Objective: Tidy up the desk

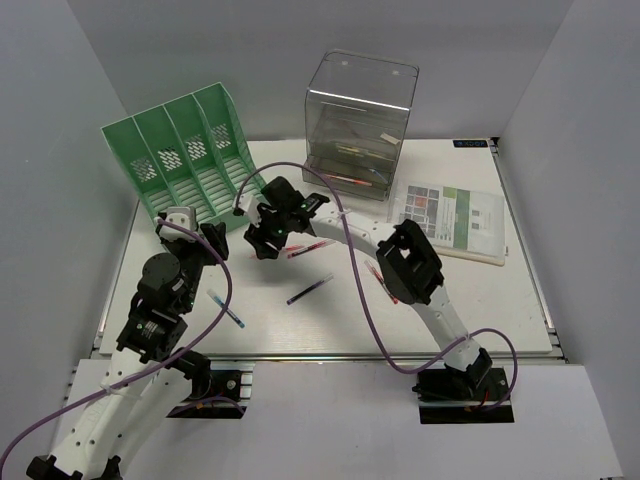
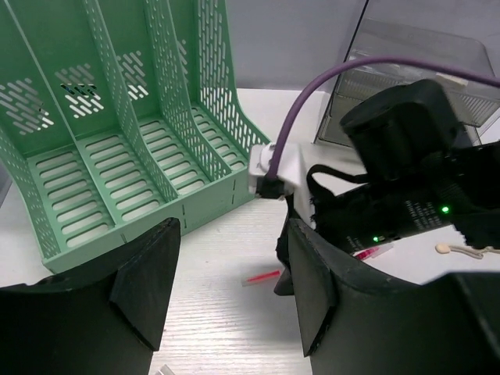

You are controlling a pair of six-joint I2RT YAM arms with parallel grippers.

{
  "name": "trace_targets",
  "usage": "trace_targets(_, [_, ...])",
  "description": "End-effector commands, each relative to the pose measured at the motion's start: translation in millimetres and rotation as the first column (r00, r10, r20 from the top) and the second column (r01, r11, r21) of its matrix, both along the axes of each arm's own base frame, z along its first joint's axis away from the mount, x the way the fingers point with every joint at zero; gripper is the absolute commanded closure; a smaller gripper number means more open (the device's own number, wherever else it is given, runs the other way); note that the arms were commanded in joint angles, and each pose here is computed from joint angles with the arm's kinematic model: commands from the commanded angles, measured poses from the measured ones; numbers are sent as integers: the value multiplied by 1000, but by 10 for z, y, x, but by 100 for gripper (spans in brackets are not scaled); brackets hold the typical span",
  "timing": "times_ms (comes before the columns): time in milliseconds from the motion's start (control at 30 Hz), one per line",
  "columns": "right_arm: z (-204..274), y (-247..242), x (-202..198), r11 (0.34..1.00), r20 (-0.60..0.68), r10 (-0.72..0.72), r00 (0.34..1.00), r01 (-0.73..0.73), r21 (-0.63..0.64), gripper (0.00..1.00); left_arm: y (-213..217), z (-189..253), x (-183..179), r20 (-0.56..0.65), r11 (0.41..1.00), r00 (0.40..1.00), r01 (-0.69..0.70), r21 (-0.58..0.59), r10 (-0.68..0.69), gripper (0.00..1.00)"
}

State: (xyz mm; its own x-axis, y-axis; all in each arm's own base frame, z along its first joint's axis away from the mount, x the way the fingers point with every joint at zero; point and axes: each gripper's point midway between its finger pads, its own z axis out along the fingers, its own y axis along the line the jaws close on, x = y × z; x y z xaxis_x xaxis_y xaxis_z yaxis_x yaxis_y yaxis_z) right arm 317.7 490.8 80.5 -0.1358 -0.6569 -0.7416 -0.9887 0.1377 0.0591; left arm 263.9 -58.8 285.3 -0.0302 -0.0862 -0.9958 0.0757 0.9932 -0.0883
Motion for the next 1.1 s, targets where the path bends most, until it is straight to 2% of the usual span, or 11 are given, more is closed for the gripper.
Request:
trace_targets(0, [30,28,72,999,4,-24,1000,24,-21,37,-30,6,-7,5,1000,1000,23,15,-23,32])
trace_targets(300, [-269,-45,55,993,73,45,996,-37,-116,35,-56,6,-13,8,999,999,40,20,-40,32])
trace_targets(533, [-485,-245,207,980,118,49,992,-25,-196,36,-69,10,-14,9,999,999,48,21,-48,32])
trace_targets(800, [-615,-373,214,968,124,80,989,-47,-245,50,-56,10,-21,13,999,999,43,23,-44,32])
trace_targets(1067, [-826,-490,101,955,20,133,991,-123,-271,65,-42,40,-33,24,999,999,38,18,-39,32])
